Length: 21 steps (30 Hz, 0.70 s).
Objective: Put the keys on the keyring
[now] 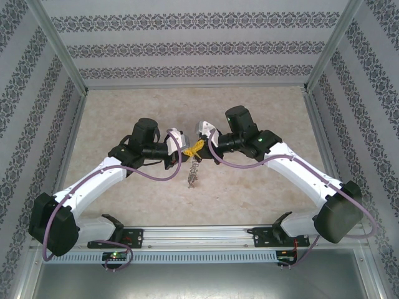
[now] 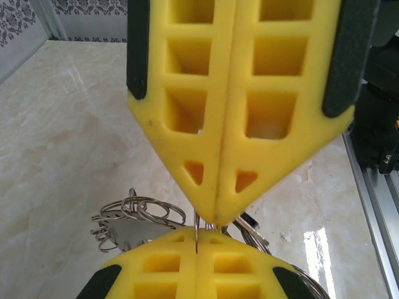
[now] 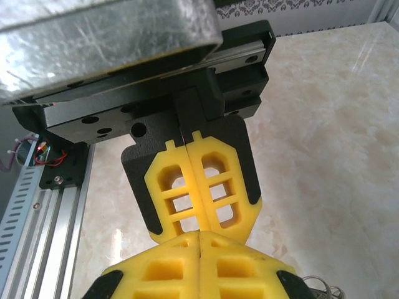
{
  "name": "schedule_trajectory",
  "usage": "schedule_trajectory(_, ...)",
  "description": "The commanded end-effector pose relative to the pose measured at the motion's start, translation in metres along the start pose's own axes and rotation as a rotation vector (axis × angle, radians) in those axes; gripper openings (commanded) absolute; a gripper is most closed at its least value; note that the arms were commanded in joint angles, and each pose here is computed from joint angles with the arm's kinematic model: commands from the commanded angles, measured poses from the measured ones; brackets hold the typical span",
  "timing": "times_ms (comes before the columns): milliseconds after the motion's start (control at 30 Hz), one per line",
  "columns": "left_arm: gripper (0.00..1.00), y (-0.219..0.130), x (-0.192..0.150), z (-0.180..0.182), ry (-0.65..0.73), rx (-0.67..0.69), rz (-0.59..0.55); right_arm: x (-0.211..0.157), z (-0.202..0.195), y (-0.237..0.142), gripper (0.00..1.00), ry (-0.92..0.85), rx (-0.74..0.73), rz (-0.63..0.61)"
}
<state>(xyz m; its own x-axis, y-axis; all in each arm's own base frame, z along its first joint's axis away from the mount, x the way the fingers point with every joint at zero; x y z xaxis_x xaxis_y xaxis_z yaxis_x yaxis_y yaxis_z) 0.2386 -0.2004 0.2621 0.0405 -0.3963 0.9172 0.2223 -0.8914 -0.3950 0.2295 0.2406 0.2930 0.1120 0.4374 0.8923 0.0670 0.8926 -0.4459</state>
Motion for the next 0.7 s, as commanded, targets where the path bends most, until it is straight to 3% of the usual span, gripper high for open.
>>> schedule_trajectory(0,0.00,-0.004,0.025,-0.001,0.066,-0.005,-0.077,0.006,-0.005,-0.001,0.00,-0.022,-0.029,-0.011)
schedule_trajectory(367,0.00,-0.007,0.025,-0.006,0.093,-0.019,-0.102,-0.002,-0.011,-0.005,0.00,-0.098,-0.248,0.047)
schedule_trajectory(667,0.00,-0.008,0.021,-0.007,0.115,0.010,-0.109,-0.008,-0.014,-0.018,0.00,-0.022,-0.281,0.037)
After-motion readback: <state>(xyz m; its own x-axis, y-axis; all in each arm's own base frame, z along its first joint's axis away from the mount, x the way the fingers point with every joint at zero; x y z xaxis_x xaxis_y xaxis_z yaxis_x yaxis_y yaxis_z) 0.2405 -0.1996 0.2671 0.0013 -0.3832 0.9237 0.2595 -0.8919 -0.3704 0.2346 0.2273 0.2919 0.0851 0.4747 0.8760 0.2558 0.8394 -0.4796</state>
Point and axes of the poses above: each hand's point on the last joint's axis, 136 mm out from that joint toward the fingers, its own y axis out along the fingers, its own z axis along the line the jaws close on, x = y × z, the point moved 8 cm from there along -y, back along the fingers, and after that the axes turned 1 degree about -y, right-handed, at the moved point
